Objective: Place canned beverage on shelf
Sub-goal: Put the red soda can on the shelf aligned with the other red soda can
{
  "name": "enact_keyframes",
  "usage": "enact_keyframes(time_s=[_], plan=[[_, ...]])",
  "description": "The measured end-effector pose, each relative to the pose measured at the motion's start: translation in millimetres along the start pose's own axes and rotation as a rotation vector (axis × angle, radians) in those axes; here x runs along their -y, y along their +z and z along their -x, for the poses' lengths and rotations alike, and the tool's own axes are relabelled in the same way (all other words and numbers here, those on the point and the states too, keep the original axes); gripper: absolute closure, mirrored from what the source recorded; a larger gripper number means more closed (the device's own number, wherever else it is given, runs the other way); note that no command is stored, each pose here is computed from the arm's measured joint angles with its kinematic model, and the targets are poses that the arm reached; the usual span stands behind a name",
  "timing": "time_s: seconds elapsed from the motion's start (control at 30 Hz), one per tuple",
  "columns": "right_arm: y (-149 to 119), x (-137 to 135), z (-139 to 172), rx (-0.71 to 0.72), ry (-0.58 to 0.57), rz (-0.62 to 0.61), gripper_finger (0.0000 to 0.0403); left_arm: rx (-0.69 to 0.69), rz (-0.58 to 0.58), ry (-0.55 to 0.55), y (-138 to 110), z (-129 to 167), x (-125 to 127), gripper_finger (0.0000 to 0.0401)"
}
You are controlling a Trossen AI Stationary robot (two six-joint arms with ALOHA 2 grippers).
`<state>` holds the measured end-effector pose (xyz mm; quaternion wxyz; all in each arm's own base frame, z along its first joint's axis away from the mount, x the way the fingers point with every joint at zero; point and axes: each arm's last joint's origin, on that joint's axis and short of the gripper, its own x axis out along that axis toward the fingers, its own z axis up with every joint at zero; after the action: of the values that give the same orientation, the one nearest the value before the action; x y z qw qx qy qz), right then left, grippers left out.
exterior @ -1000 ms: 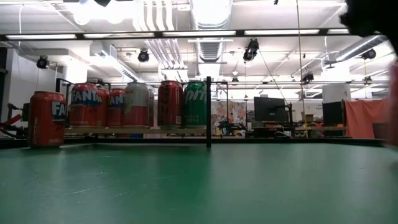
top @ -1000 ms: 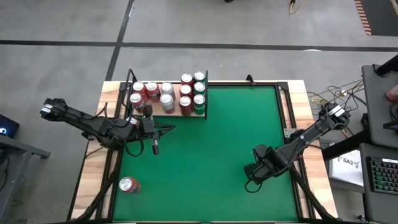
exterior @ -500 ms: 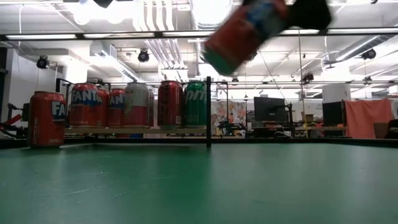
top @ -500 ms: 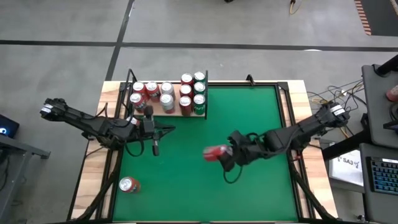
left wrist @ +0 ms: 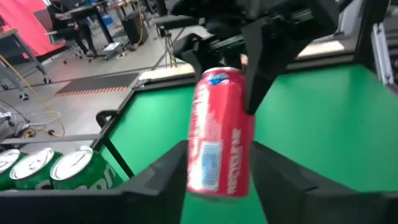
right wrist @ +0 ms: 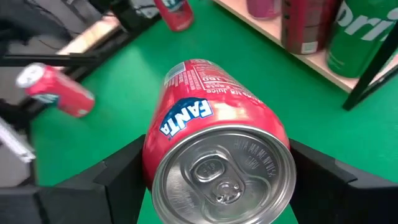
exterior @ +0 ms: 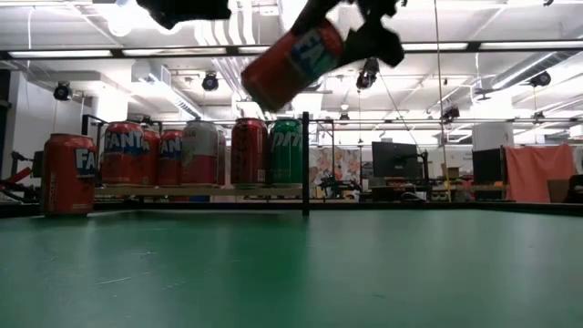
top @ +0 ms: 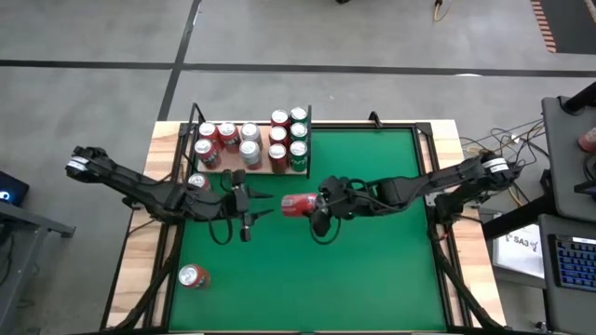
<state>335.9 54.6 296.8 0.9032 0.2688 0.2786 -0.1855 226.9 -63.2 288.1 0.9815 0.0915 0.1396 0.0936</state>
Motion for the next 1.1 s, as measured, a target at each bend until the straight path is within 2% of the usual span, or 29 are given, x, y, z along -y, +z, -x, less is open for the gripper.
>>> enact_keyframes(time_s=[0.2, 0.37, 0.53, 0.8, 1.1], plan=[[-2, 5, -16, -0.010, -0.035, 0.004, 0.0113, -0.070, -0.041, 0.033, -13, -17, 10, 0.0156], [-2, 4, -24, 0.006, -0.030, 0.006, 0.0113, -0.127, -0.056, 0.039, -24, -31, 18, 0.0113], [2, 5, -26, 0.031, -0.022, -0.009, 0.0113, -0.158, -0.059, 0.043, -35, -44, 27, 0.0105], [7, 9, -29, 0.052, -0.037, -0.026, 0.0113, -0.139, -0.089, 0.209, -41, -58, 31, 0.0104], [6, 9, -34, 0.038, -0.028, -0.019, 0.0113, -0.138, -0.123, 0.211, -43, -62, 33, 0.0104]])
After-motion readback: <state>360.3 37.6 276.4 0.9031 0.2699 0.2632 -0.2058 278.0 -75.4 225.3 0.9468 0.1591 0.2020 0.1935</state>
